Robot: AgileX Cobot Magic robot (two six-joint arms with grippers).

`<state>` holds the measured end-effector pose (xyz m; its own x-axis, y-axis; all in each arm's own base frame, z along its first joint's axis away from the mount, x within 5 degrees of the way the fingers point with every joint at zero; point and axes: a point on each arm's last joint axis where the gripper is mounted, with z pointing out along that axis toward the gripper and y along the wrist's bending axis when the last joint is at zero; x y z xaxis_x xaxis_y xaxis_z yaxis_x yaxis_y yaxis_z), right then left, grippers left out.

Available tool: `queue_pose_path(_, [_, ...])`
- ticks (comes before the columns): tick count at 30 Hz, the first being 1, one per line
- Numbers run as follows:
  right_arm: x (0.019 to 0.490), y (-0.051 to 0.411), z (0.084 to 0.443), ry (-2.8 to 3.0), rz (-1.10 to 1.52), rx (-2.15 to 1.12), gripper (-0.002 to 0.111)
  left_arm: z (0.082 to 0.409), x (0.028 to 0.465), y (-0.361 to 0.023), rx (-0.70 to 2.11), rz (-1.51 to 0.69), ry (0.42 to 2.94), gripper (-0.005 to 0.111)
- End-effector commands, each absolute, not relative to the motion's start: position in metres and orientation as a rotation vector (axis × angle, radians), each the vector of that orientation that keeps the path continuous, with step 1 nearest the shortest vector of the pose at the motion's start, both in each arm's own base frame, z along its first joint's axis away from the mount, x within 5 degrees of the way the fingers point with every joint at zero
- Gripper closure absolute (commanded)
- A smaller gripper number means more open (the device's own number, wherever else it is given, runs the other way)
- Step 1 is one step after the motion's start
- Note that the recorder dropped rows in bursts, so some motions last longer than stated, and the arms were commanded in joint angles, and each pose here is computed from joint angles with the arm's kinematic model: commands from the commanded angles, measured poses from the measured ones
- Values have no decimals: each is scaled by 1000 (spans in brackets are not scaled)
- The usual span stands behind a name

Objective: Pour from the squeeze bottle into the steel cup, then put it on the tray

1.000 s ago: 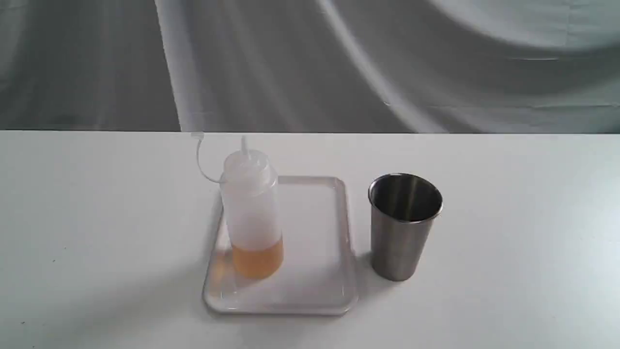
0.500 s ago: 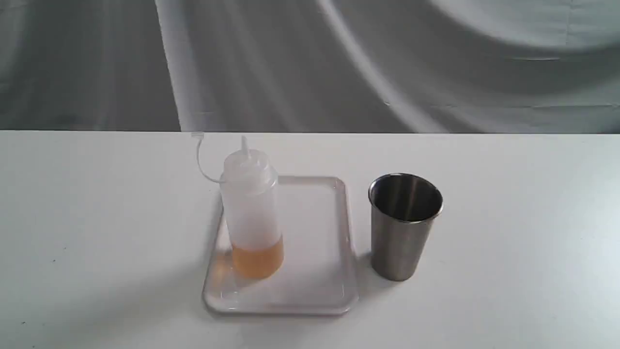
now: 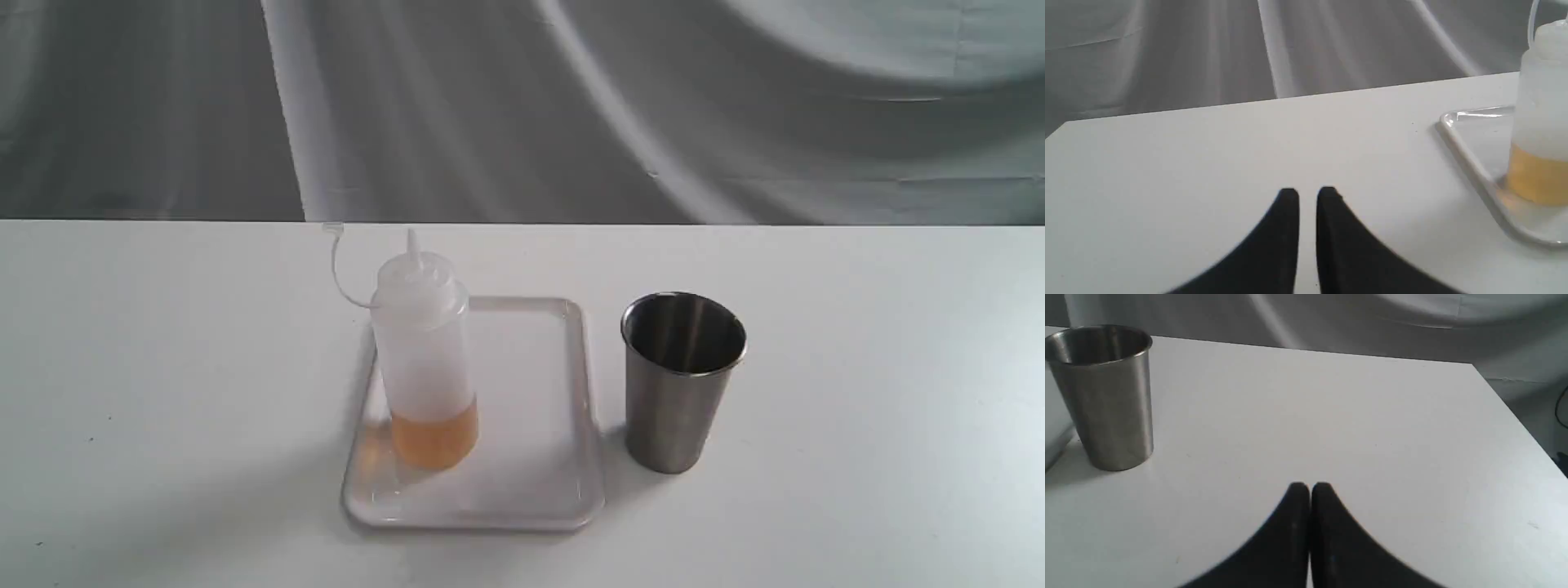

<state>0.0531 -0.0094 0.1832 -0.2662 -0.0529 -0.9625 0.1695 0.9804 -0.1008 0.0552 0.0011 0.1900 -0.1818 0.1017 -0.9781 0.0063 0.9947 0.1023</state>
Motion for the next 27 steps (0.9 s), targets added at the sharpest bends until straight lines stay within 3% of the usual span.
queue_pose_path(1, [53, -8, 183, 1826, -198, 69, 108, 189, 55, 1, 81, 85, 1744, 98])
queue_pose_path(27, [53, -6, 183, 1826, -173, 37, 108, 189, 55, 1, 81, 85, 1744, 98])
